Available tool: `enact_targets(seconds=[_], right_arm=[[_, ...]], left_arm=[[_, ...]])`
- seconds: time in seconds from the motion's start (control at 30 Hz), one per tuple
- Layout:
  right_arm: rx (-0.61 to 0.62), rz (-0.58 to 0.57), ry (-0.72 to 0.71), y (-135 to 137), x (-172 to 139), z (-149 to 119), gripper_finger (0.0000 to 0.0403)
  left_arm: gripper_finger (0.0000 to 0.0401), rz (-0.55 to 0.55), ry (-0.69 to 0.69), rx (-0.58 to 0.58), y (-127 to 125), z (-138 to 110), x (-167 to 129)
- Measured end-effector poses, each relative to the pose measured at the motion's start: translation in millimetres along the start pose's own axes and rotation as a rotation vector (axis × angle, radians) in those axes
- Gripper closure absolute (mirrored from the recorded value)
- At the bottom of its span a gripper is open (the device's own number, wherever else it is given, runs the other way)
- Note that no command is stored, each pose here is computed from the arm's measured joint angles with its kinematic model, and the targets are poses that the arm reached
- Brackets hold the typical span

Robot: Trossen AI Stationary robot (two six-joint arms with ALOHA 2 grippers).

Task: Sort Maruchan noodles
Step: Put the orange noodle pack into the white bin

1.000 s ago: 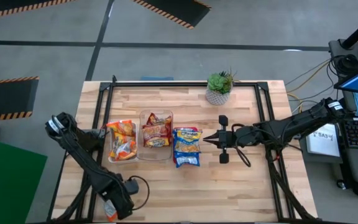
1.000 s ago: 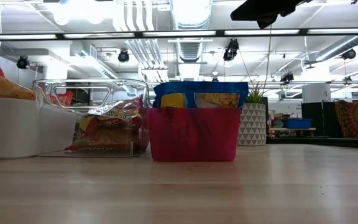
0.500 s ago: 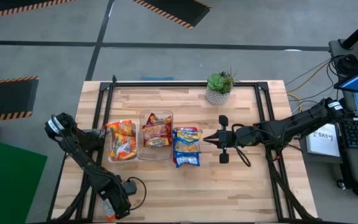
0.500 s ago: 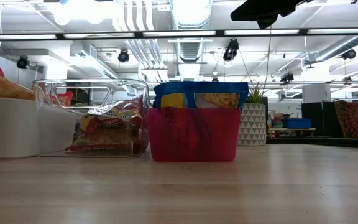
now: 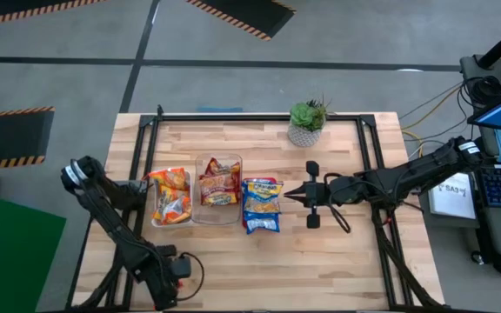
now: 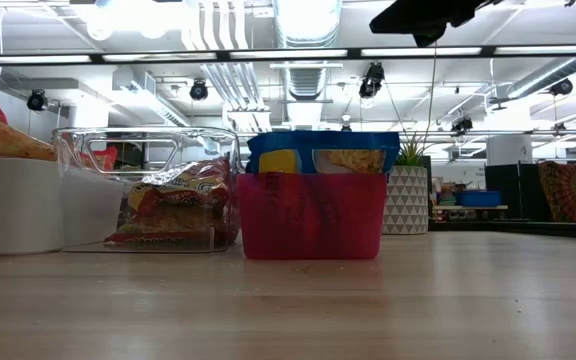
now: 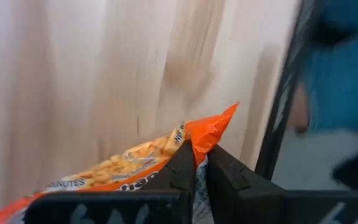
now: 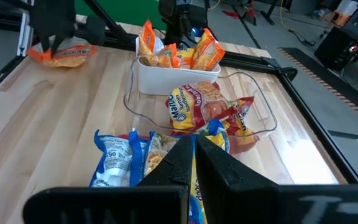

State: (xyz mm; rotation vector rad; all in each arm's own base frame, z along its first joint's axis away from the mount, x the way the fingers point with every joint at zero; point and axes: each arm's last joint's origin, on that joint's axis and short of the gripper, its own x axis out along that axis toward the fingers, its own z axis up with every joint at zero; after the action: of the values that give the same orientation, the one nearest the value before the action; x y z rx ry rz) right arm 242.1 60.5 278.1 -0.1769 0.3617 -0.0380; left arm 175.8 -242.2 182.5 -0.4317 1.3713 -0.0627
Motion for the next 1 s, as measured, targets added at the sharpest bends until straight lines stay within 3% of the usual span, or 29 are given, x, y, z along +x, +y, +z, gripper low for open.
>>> enact_targets(seconds=[0.23, 0.33, 0.53, 0.67, 0.8, 1.0], right_arm=[[-0.008, 0.001, -0.015, 7.6, 20.8, -3.9, 0.0394], [0.002, 0.054, -0.061, 13.8, 34.0, -4.2, 0.0386], [0.006, 0.095, -0.142, 23.5, 57.3, -5.2, 0.0319], [-0.018, 0.074, -0.123, 24.7, 66.6, 2.7, 0.0263], [-0.044, 0.076, -0.090, 25.6, 70.7, 12.2, 0.0221], [-0.069, 0.065, -0.038, 25.2, 73.0, 22.7, 0.0187]], left_arm=[[0.0399, 0.048, -0.477, 0.146, -10.3, 18.4, -48.7], [0.0399, 0.096, -0.626, 0.166, -8.5, 22.8, -63.5], [0.0400, 0.239, -0.843, 0.220, -3.9, 27.4, -79.1], [0.0400, 0.334, -1.034, 0.169, 1.8, 28.8, -97.9], [0.0400, 0.411, -1.113, 0.171, 13.5, 25.4, -120.1], [0.0401, 0.642, -1.156, 0.234, 43.2, 18.7, -143.5]])
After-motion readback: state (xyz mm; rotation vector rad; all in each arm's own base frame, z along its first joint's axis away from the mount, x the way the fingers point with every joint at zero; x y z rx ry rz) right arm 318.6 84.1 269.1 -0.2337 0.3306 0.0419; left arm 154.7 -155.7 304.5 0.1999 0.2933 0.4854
